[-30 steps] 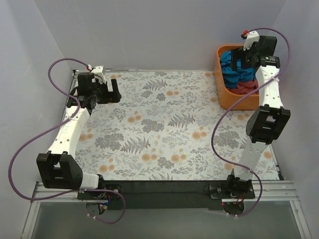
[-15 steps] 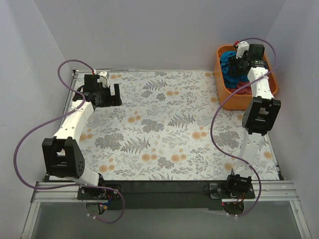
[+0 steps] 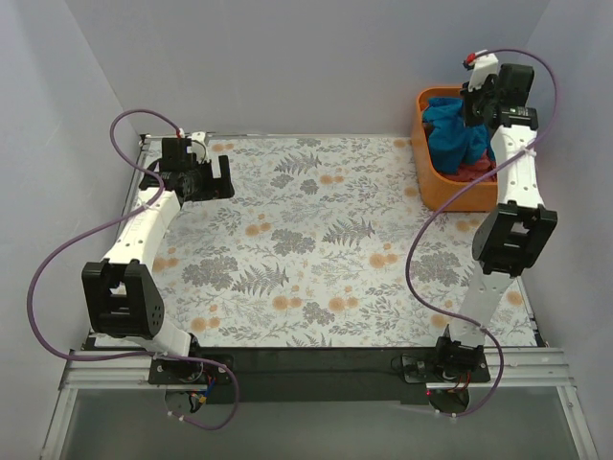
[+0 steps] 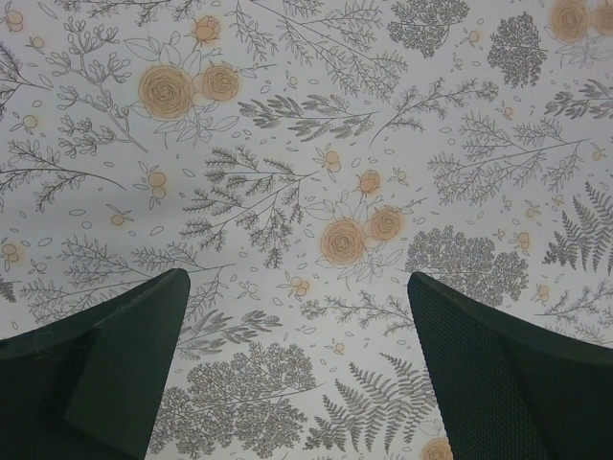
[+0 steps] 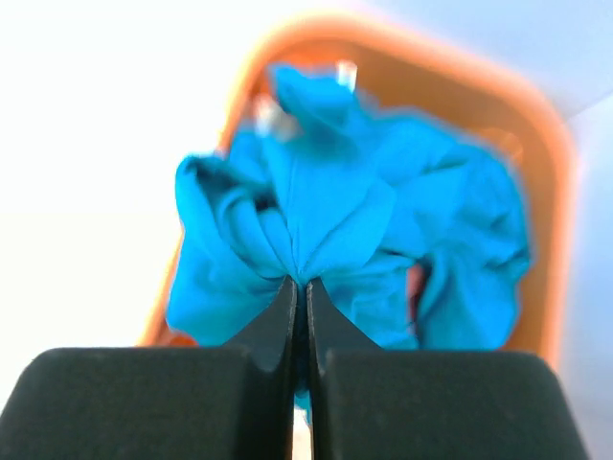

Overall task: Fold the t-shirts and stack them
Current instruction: Grab the tshirt from the pile, then move the tshirt to the center of the board

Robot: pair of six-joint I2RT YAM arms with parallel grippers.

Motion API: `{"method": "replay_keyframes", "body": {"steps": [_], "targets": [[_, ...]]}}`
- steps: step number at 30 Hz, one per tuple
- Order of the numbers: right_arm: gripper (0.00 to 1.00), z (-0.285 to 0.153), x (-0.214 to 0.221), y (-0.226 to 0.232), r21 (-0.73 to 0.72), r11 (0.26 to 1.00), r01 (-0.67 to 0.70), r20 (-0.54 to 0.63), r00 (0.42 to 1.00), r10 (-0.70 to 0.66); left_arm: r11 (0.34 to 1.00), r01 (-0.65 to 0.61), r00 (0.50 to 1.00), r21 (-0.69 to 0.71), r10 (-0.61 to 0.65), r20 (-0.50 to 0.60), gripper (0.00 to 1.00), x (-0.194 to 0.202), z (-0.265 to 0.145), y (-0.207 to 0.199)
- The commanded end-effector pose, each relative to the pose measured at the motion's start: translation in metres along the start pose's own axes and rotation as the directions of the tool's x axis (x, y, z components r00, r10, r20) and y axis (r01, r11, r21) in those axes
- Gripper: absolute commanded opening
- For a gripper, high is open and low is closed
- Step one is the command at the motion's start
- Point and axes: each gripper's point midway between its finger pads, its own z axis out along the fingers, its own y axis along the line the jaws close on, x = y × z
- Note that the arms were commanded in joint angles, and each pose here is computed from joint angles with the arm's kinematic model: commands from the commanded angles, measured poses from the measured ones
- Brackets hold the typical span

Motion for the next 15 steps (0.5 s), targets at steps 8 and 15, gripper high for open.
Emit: {"method": "replay_keyframes", "body": {"steps": [8, 15], "targets": [[0.01, -0.203, -0.181, 0.09, -0.149, 0.966, 0.21, 0.551, 0.829, -0.095, 0.999, 0.023, 0.998, 0.026, -0.025, 0.059, 0.98, -0.026, -0.015, -0.009], [0.01, -0.294, -0.236, 0.193, -0.159, 0.914, 0.374, 0.758, 0.639, -0.13, 0.995, 0.086, 0.993, 0.041, -0.089, 0.082, 0.98, -0.044, -0.024, -0.003]]}}
